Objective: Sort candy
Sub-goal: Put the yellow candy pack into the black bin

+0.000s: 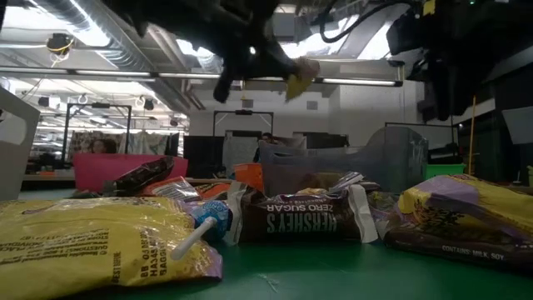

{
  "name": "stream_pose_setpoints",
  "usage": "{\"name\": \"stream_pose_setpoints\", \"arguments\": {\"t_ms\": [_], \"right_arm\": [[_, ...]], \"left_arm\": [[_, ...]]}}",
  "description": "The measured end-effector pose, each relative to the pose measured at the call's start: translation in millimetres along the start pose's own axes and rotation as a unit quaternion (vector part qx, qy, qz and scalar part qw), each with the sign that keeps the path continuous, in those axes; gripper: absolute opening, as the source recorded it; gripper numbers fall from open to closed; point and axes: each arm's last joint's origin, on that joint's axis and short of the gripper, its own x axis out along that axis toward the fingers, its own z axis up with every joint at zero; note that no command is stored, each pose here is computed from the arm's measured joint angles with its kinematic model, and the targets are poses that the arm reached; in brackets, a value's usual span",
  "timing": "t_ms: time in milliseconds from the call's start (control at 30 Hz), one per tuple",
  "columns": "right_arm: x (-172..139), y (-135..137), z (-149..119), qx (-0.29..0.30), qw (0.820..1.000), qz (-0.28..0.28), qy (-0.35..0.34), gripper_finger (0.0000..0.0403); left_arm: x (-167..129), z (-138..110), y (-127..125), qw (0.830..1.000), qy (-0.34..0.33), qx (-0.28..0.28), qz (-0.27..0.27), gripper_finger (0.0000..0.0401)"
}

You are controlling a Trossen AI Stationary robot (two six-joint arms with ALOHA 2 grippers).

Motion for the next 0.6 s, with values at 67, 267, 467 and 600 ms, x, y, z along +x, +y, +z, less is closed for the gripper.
{"name": "stream_pose_setpoints", "arguments": {"t_ms": [67,267,467,600], "right_arm": [[-0.5,4.3,-1.5,0.005,1.000,0.012,0.003,0.0147],[-1.1,29.9,-8.9,-0.029,0.999,0.022,0.006,0.0147],[4.5,56.7,-23.7,-0.041,0.999,0.026,0.019,0.0147],[10.5,71.2,-36.4,-0.062,0.997,0.024,0.034,0.0147]], "left_arm": [[6.4,-9.5,2.7,1.000,0.007,0.005,0.006,0.0000],[19.2,-31.1,10.0,0.999,0.026,0.036,0.022,0.0000],[24.5,-40.6,12.8,0.995,0.040,0.085,0.017,0.0039],[24.6,-40.6,12.8,0.995,0.040,0.085,0.017,0.0081]]}}
